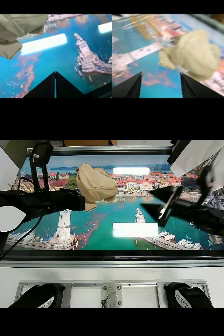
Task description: Fold the clothes and pants, and hang the long-sleeved shirts on hangers.
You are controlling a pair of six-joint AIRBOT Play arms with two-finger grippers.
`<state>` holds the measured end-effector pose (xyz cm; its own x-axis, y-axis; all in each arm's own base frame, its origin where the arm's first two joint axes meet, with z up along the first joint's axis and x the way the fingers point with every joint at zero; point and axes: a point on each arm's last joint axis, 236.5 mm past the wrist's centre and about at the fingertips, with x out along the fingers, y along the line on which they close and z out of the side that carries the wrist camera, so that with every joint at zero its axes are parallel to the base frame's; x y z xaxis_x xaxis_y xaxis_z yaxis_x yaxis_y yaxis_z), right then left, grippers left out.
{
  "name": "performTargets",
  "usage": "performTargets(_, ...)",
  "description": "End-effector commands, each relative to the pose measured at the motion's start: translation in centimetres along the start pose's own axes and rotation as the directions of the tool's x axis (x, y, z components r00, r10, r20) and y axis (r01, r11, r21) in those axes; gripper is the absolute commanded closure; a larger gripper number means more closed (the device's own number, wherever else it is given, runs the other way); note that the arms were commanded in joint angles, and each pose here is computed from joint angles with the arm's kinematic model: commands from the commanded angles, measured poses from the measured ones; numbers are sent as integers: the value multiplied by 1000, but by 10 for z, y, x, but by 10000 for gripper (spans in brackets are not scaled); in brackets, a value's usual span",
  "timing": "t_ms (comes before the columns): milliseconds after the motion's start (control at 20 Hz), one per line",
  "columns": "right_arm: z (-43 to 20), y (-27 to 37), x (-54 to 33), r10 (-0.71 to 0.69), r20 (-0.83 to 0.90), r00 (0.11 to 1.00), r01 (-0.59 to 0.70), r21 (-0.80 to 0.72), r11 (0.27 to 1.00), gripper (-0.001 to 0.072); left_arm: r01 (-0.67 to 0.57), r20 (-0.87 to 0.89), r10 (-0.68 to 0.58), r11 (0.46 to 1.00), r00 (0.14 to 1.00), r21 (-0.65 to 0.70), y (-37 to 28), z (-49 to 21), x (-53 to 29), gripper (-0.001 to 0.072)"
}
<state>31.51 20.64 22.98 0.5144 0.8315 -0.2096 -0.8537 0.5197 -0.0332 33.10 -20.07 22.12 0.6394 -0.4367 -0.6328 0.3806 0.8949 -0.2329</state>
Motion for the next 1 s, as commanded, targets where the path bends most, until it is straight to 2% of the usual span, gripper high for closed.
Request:
performTargets(0, -35, 47, 26, 154, -74, 985, -152, 35, 988, 205, 30, -18, -29, 1000, 999, 8, -12, -5, 5, 691)
performTargets(50, -36, 46, 26, 154, -73, 985, -151, 40, 988, 210, 33, -20, -33, 999, 999, 10, -14, -5, 5, 692)
performTargets(100, -36, 46, 26, 153, -74, 986, -150, 39, 988, 369, 34, -19, -34, 999, 999, 9, -14, -5, 4, 691)
performTargets(150, -36, 46, 26, 152, -73, 986, -150, 39, 988, 646, 34, -20, -33, 999, 999, 10, -14, -5, 5, 691)
performTargets(200, -36, 46, 26, 152, -73, 986, -150, 35, 988, 691, 34, -20, -33, 999, 999, 10, -14, -5, 5, 691)
performTargets(950, -36, 46, 26, 152, -72, 986, -150, 35, 988, 690, 33, -19, -33, 999, 999, 10, -14, -5, 4, 691)
